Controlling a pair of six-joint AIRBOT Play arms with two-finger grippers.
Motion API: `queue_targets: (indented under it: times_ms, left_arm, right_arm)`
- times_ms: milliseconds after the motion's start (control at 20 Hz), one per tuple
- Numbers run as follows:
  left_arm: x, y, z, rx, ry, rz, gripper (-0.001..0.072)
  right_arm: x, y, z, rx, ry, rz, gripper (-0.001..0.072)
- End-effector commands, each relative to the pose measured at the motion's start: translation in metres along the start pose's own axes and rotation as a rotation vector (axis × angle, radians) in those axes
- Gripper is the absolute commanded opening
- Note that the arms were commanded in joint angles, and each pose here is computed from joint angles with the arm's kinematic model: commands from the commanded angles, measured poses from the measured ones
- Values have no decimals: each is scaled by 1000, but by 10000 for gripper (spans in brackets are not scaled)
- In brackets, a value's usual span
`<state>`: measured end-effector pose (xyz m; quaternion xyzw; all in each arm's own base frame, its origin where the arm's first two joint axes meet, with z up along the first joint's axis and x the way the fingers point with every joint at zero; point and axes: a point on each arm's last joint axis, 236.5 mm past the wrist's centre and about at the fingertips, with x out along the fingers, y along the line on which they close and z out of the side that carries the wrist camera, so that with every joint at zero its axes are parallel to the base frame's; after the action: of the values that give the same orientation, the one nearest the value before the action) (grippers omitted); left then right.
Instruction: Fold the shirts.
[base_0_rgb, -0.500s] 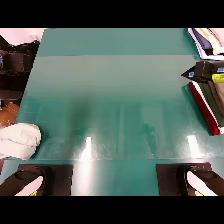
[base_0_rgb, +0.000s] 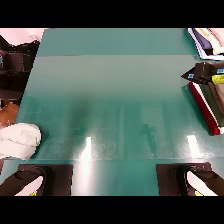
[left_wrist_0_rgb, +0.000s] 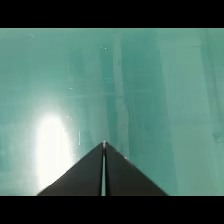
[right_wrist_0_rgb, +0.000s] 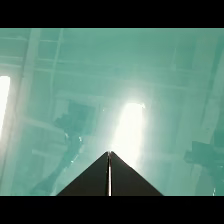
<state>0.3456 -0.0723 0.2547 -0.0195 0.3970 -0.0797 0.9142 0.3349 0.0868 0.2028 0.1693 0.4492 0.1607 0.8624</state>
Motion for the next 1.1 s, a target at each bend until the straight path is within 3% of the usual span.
queue_targets:
  times_ms: [0,300,350,400,450,700,950,1050]
  left_arm:
    - [0,0,0,0,0,1,28]
    - [0,6,11,11,-47,26,29]
    - [0,7,3,25,-10,30,230]
    - [0,9,-17,29,72,38,573]
    - [2,20,-39,34,159,80,603]
    - [21,110,-152,46,470,443,604]
    - [38,161,-266,-104,723,530,606]
    - [46,177,-284,-183,720,540,720]
  right_arm:
    - [0,0,2,0,-9,-1,20]
    - [0,-1,5,-47,-23,-3,20]
    - [0,-1,6,-56,-25,-3,20]
    - [0,-1,6,-56,-25,-3,20]
    - [0,-1,6,-56,-28,-3,20]
    - [-1,-1,10,-72,-42,-4,20]
    - [-1,-1,10,-74,-42,-4,20]
    - [-1,-1,10,-74,-42,-4,20]
